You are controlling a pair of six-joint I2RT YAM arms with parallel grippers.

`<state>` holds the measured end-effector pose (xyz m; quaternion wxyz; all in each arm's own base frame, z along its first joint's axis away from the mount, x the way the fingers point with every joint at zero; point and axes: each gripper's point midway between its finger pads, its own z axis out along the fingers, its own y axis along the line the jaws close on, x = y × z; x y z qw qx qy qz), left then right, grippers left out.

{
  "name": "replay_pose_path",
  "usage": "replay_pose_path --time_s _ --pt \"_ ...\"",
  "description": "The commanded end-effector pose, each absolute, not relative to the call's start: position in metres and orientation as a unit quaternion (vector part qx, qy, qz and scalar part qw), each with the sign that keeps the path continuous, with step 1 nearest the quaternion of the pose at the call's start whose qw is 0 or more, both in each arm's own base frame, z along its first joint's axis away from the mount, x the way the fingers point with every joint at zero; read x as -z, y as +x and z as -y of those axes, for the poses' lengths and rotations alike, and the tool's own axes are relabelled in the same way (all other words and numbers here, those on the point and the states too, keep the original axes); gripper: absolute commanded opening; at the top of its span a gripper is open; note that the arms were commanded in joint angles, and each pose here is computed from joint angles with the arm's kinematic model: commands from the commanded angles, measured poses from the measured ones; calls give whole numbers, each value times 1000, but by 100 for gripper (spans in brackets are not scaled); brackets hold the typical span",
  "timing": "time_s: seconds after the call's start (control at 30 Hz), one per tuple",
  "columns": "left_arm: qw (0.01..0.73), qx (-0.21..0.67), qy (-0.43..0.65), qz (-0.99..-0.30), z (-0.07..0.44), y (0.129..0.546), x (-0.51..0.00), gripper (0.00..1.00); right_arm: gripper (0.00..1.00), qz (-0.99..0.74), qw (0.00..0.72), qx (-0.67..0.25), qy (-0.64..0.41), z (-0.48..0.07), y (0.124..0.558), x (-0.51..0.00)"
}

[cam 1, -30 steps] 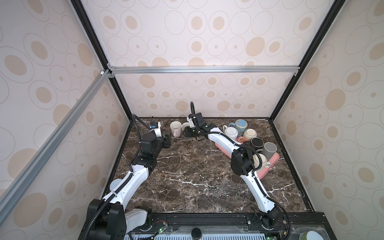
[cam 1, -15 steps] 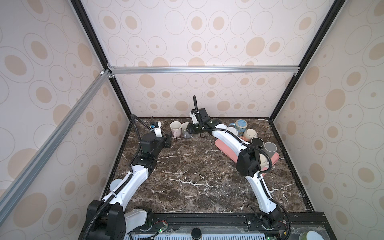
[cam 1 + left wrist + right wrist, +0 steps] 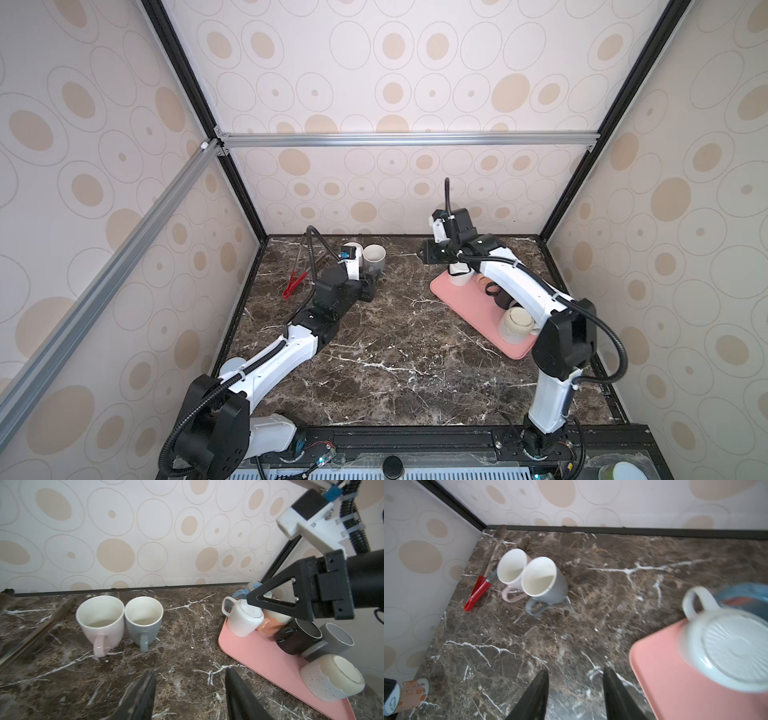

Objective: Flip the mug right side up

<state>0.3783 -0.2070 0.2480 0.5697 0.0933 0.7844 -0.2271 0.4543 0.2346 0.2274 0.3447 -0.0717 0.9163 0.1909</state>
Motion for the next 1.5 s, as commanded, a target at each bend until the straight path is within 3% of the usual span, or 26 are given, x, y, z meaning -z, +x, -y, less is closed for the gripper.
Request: replay_pose_path --time_s 0.0,0.17,0.27,0.53,0.8,1.07,1.47 --pt "583 247 109 -766 236 380 -263 54 48 -926 355 -124 -33 -173 429 -231" --pt "561 282 144 -765 282 376 -253 54 54 -934 351 -27 57 -70 369 -212" --pt "544 307 165 -764 310 373 -246 54 55 -928 348 -19 130 -23 337 -204" --pt "485 389 232 -748 413 342 -231 54 56 -914 298 -41 272 41 304 -162" --pt "450 419 289 -733 479 314 -225 54 56 -916 237 -84 312 42 308 -118" --pt "451 407 290 -740 477 315 -220 54 47 -912 216 -154 313 15 307 -100" --pt "434 403 289 -752 481 317 -199 54 47 -914 224 -212 265 -48 321 -109"
